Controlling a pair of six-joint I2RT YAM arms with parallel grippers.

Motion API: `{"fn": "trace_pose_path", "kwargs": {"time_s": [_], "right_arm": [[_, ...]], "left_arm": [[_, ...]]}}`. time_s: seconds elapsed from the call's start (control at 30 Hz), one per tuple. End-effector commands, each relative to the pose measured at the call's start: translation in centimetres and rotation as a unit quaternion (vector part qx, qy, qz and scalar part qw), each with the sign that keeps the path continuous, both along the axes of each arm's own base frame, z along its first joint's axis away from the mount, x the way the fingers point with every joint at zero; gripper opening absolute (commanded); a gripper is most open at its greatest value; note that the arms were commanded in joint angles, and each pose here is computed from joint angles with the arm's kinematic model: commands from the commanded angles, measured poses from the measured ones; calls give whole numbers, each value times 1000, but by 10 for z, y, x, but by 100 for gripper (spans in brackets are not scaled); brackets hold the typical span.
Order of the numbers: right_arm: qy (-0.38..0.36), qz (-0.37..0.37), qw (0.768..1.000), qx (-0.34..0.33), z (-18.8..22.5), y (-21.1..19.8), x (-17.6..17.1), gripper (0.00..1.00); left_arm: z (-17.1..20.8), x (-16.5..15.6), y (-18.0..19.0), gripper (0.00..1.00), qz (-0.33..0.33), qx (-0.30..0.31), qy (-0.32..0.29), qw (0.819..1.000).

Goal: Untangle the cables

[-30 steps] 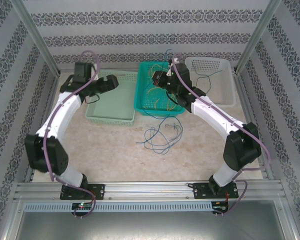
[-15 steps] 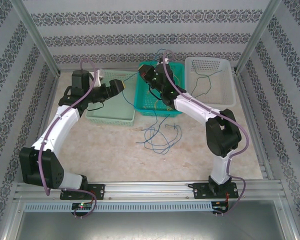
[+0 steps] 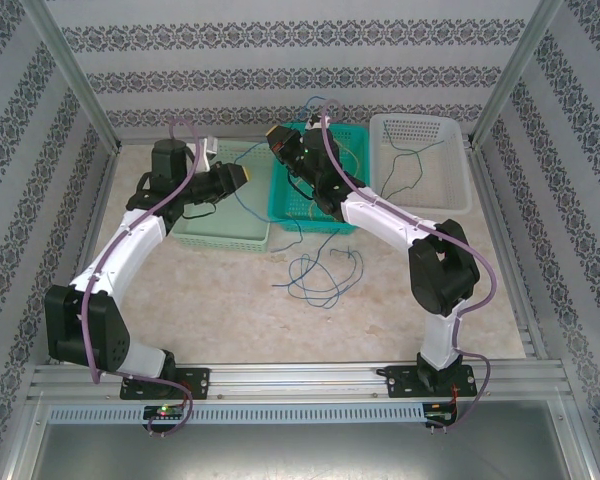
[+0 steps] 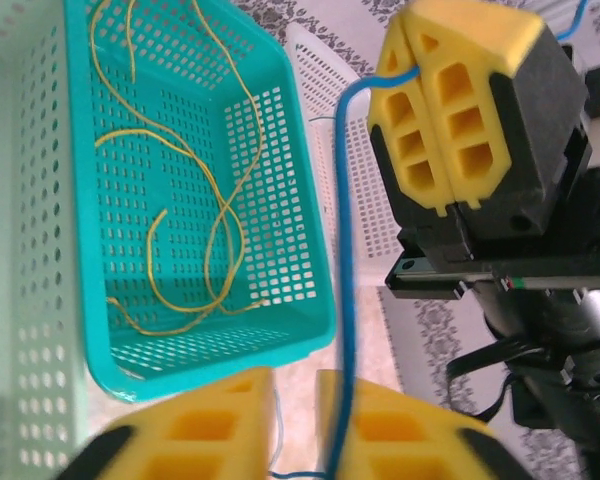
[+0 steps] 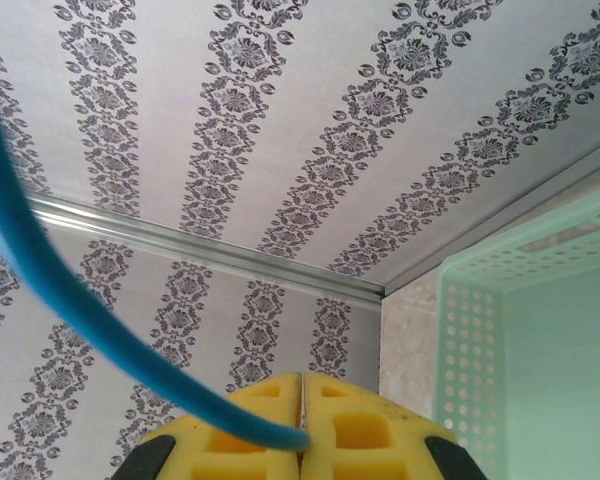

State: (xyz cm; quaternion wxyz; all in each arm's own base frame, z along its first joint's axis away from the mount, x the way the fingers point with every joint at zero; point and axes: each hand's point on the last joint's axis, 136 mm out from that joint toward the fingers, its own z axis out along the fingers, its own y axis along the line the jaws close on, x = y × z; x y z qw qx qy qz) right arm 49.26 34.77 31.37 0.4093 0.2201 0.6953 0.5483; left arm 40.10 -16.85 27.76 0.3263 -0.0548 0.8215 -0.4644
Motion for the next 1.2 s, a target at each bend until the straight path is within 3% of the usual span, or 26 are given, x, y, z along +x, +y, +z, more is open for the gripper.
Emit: {"fn": "trace_pose_path", "kwargs": {"time_s": [0.0, 0.1, 0.13, 0.27, 0.33, 0.47, 0.63, 0.83, 1.03, 1.17], "right_arm": [[-18, -11, 1000, 14, 12, 1, 4, 0], [-17, -14, 1000, 4, 8, -3, 3, 0], [-16, -13, 1000, 1, 6, -5, 3, 8], [-21, 28, 999, -20, 7, 1, 2, 67], [-19, 55, 998, -34, 6, 4, 0, 83], [-9, 99, 993, -66, 1, 3, -4, 98], [0, 123, 988, -90, -5, -8, -15, 98], [22, 138, 984, -112, -21, -23, -25, 98], [36, 139, 981, -127, -35, -44, -32, 98], [52, 134, 982, -119, -47, -53, -31, 97]], "left_arm": [[11, -1, -1, 2, -1, 10, -26, 1000], [10, 0, 3, 0, 4, 27, -24, 999], [10, 2, 5, 0, 7, 36, -24, 999], [10, 15, 16, 0, 14, 92, -27, 995], [14, 25, 26, 0, 19, 115, -30, 993], [44, 45, 50, 0, 40, 137, -56, 988], [67, 59, 77, 0, 70, 166, -74, 981], [45, 80, 96, 0, 88, 198, -43, 975], [74, 76, 68, 0, 44, 76, -49, 995], [56, 64, 58, 0, 30, 36, -19, 999]]}}
